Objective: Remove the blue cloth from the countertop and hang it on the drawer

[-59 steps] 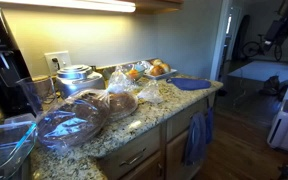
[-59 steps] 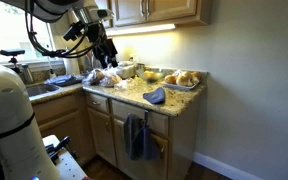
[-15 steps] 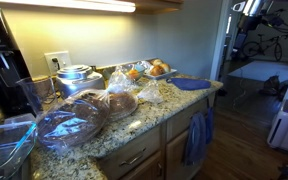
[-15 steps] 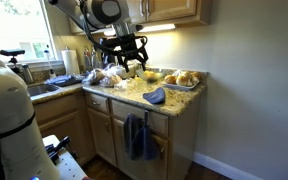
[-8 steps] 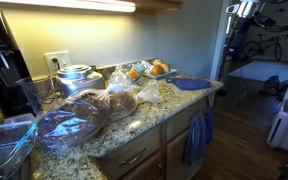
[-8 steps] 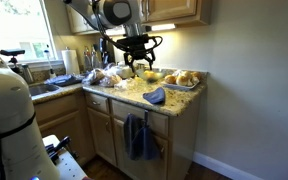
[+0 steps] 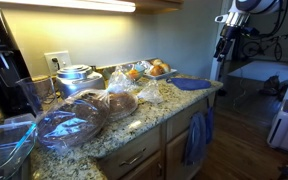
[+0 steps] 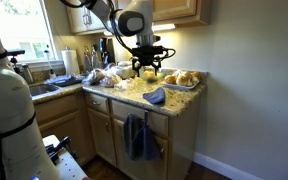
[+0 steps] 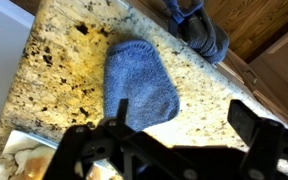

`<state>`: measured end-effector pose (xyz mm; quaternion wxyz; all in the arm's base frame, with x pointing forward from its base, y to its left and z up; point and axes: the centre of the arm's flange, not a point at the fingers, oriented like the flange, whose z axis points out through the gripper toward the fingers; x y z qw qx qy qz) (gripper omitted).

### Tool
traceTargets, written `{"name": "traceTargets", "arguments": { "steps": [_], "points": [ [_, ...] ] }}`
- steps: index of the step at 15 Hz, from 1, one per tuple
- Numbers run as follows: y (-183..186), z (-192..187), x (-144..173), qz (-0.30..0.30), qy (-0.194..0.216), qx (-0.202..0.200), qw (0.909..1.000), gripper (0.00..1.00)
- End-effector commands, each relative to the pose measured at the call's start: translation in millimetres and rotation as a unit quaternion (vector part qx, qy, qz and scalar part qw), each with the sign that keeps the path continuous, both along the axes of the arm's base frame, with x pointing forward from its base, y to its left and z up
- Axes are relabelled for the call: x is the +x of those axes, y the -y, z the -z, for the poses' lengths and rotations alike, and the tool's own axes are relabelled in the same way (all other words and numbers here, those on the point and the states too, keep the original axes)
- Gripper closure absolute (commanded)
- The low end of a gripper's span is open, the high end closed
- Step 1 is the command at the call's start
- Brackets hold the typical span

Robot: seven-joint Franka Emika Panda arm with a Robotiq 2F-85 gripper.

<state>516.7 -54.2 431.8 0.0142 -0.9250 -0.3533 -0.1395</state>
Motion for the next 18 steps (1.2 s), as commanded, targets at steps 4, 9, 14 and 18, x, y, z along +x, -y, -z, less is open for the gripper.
{"name": "traceTargets", "arguments": {
  "steps": [4,9,14,18],
  "points": [
    [-1.0,6.5,10.8,-0.016,0.002,-0.004,0.9999,0.00],
    [-1.0,6.0,11.1,-0.017,0.003,-0.004,0.9999,0.00],
    [5.5,15.0,24.7,-0.041,0.000,0.013,0.9991,0.00],
    [11.9,30.8,50.9,-0.083,0.013,0.026,0.9961,0.00]
  ]
}}
